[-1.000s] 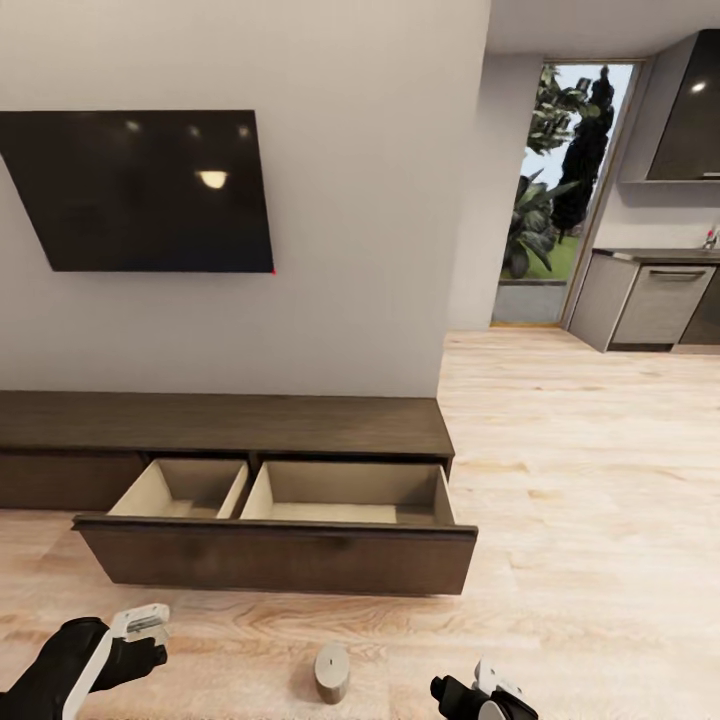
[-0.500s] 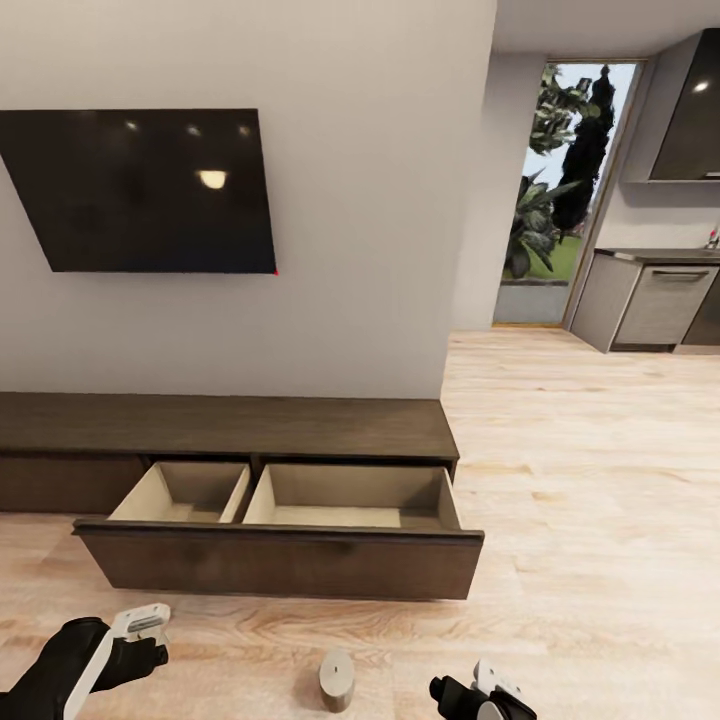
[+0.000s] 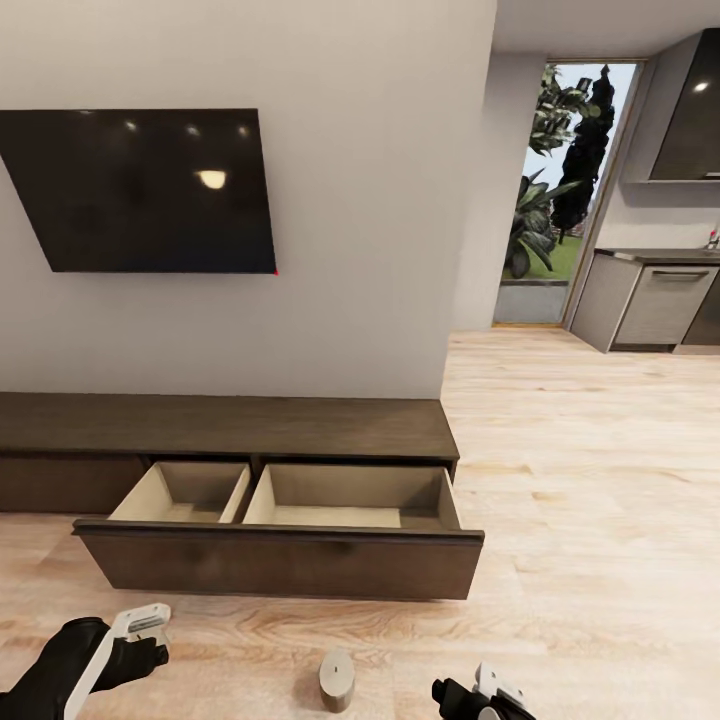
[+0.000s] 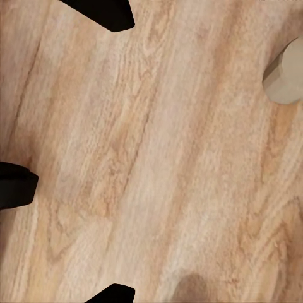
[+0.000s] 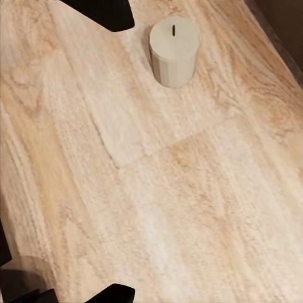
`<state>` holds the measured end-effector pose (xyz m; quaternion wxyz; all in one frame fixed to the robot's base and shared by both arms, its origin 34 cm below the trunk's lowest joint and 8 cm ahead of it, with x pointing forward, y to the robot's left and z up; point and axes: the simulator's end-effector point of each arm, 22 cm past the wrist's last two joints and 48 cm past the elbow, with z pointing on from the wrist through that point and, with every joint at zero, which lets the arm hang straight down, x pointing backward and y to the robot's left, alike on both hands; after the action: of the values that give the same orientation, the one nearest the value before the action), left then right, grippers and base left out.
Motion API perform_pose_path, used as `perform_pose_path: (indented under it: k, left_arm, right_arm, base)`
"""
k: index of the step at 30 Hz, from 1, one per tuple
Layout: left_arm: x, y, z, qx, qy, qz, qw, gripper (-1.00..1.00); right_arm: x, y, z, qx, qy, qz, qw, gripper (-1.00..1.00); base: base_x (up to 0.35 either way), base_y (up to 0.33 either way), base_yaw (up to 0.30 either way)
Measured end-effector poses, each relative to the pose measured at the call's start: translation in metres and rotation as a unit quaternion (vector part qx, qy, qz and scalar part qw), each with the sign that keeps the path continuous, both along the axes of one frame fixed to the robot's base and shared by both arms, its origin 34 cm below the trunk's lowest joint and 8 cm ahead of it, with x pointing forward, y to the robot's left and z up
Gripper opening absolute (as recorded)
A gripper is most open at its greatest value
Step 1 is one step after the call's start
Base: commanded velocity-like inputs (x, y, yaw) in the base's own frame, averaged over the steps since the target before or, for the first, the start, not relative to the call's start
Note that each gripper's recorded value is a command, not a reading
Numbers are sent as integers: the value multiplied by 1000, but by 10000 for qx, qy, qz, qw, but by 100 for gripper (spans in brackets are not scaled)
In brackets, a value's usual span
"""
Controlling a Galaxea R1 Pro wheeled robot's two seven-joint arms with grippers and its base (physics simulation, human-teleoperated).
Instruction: Place each of the two pumpkins and all three candles from the living room inside a cabinet in the living room (use any cabinet), then make sure every cabinet is closed, and position the cauldron so it is next to a table in the living room.
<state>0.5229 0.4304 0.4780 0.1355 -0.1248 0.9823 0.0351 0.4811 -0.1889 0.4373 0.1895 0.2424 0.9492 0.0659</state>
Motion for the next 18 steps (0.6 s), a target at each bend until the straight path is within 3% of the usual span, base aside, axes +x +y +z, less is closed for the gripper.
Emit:
perform_pose_path:
  k: [18]
  left_arm:
    - [0,2,1,-7,-7,28,10000,100]
  right_arm:
    - [2,10,3,62,-40,10,10000,100]
  base:
    - [0,0,0]
